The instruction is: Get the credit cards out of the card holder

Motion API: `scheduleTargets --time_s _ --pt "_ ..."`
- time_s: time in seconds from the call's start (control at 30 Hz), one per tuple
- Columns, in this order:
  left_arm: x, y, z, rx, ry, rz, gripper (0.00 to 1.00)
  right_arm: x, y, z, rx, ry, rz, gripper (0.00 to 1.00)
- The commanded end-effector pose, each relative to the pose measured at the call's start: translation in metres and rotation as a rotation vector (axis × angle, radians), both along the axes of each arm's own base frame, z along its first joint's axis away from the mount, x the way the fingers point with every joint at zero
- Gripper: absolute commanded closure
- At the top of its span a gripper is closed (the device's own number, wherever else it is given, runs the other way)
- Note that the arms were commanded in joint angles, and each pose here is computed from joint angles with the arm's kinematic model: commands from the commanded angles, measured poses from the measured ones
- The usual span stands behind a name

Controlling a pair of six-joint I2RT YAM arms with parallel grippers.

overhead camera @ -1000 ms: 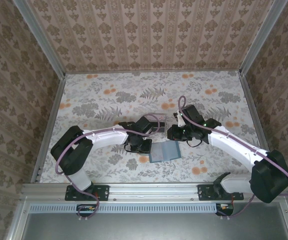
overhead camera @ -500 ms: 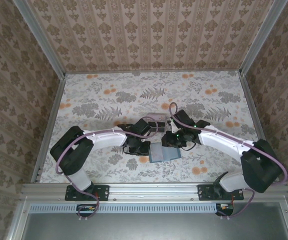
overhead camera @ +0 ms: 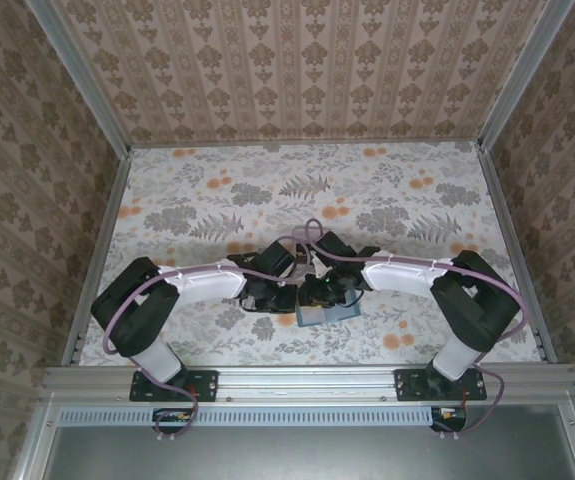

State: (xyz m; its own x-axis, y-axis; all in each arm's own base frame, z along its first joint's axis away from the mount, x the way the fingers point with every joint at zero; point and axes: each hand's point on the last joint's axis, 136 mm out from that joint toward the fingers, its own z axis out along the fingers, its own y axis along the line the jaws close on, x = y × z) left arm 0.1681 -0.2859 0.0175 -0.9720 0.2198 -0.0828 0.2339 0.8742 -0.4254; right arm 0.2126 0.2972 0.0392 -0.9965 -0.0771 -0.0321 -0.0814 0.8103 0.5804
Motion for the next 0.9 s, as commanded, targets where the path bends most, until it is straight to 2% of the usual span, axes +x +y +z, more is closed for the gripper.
scheduleTargets --time_s 0.0,0.07,0.3,0.6,0.73,0.87 --pt "-0.01 0.02 -0.011 0.064 0.043 0.026 0.92 0.006 0.016 0.003 0.049 0.01 -0.004 0.77" --pt "-0.009 0.021 -0.011 0.062 0.042 0.027 0.92 0.006 0.014 -0.004 0.023 0.016 -0.003 0.77" --pt "-0.009 0.021 -0.011 0.06 0.044 0.025 0.92 0.008 -0.023 -0.019 -0.196 -0.022 -0.012 0.73" --pt "-0.008 0.019 -0.01 0.063 0.052 0.009 0.92 0.01 -0.052 -0.003 -0.383 -0.097 0.01 0.63" --pt "-0.008 0.017 -0.009 0.063 0.056 0.005 0.92 0.011 -0.065 0.005 -0.499 -0.143 0.033 0.54" --pt "-0.008 0.017 -0.008 0.066 0.059 0.001 0.92 0.009 -0.075 0.011 -0.572 -0.166 0.053 0.52"
